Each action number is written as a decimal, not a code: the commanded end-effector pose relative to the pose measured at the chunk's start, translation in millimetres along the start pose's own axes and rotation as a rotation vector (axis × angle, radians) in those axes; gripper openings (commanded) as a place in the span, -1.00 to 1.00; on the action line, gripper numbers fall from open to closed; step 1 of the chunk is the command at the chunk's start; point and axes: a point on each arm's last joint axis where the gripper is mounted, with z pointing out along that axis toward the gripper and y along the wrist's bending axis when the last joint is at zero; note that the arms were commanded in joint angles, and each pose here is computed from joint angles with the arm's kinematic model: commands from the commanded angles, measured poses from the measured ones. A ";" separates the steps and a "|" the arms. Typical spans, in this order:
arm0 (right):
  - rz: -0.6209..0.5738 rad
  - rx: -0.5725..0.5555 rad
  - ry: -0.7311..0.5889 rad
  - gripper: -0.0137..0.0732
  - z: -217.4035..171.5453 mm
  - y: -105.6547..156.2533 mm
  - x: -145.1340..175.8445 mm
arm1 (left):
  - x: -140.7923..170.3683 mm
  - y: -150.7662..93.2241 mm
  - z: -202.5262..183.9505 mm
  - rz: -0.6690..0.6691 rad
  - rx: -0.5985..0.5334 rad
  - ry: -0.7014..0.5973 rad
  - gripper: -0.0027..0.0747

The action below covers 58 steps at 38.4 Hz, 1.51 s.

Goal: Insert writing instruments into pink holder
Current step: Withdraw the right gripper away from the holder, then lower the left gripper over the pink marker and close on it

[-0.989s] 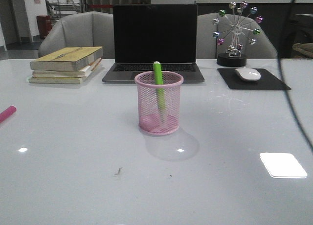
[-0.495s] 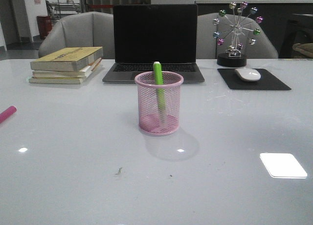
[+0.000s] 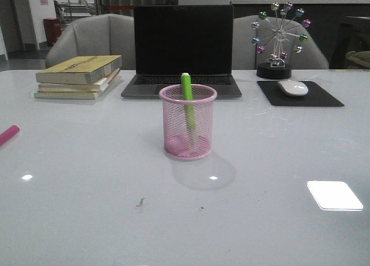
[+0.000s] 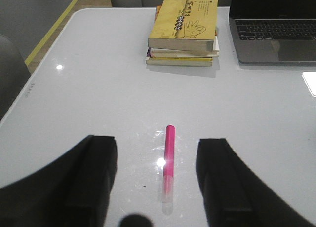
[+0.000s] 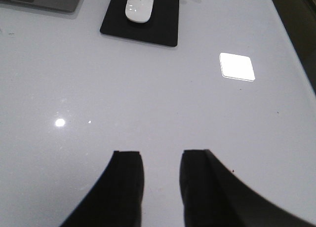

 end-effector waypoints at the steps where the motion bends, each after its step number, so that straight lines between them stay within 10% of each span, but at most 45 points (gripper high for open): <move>1: -0.007 0.011 -0.118 0.08 -5.2 -1.7 -16.2 | -18.2 -1.8 -4.6 -0.001 0.015 -0.119 0.18; 58: -0.007 0.011 -0.117 0.08 -5.2 -1.7 -16.1 | -52.9 -3.2 11.6 -0.001 0.019 -0.172 0.18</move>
